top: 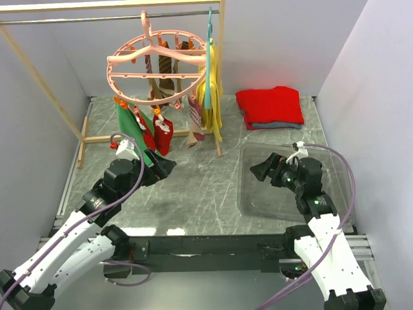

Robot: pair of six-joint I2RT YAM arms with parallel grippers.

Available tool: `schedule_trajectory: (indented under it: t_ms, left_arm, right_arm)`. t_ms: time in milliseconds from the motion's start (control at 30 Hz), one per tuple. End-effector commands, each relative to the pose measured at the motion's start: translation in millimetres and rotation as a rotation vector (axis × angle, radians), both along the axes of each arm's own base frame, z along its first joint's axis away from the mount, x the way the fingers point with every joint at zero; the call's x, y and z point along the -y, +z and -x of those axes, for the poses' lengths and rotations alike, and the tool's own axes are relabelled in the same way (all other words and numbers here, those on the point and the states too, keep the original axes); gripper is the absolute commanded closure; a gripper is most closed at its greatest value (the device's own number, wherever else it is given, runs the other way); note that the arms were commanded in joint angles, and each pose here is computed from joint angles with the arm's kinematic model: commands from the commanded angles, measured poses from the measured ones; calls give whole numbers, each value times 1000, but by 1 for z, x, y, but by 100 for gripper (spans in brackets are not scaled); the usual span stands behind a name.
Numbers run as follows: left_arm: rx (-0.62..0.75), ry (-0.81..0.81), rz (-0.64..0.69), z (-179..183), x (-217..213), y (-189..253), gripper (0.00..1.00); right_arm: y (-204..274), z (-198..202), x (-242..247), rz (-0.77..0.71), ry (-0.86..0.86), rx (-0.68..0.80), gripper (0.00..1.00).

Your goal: Remove the socks clipped to the hanger

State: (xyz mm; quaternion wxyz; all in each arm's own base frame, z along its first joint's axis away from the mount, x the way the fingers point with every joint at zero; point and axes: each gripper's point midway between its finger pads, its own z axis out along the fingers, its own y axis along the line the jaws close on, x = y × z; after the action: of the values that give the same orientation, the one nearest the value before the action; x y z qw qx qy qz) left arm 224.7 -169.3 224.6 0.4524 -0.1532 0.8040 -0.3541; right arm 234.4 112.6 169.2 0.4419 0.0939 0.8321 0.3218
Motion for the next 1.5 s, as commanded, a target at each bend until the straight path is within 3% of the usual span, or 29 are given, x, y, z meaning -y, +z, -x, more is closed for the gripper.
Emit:
schedule_trajectory:
  t_ms: [0, 300, 467, 933, 1200, 1467]
  left_arm:
    - [46, -53, 36, 1, 10, 18, 4]
    - [35, -131, 7, 6, 20, 14, 4]
    - [43, -156, -3, 6, 23, 19, 4]
    - [89, -136, -20, 15, 9, 54, 3]
    - [158, -154, 38, 24, 9, 80, 1]
    - [212, -168, 24, 27, 6, 108, 3]
  right_arm:
    - [23, -2, 1, 0, 0, 94, 0]
    - [46, -5, -34, -46, 191, 192, 0]
    - [58, -27, -64, 89, 187, 182, 0]
    - [99, -84, -151, 124, 212, 355, 0]
    - [118, -104, -186, 78, 242, 520, 16]
    - [127, -112, -216, 0, 286, 634, 18]
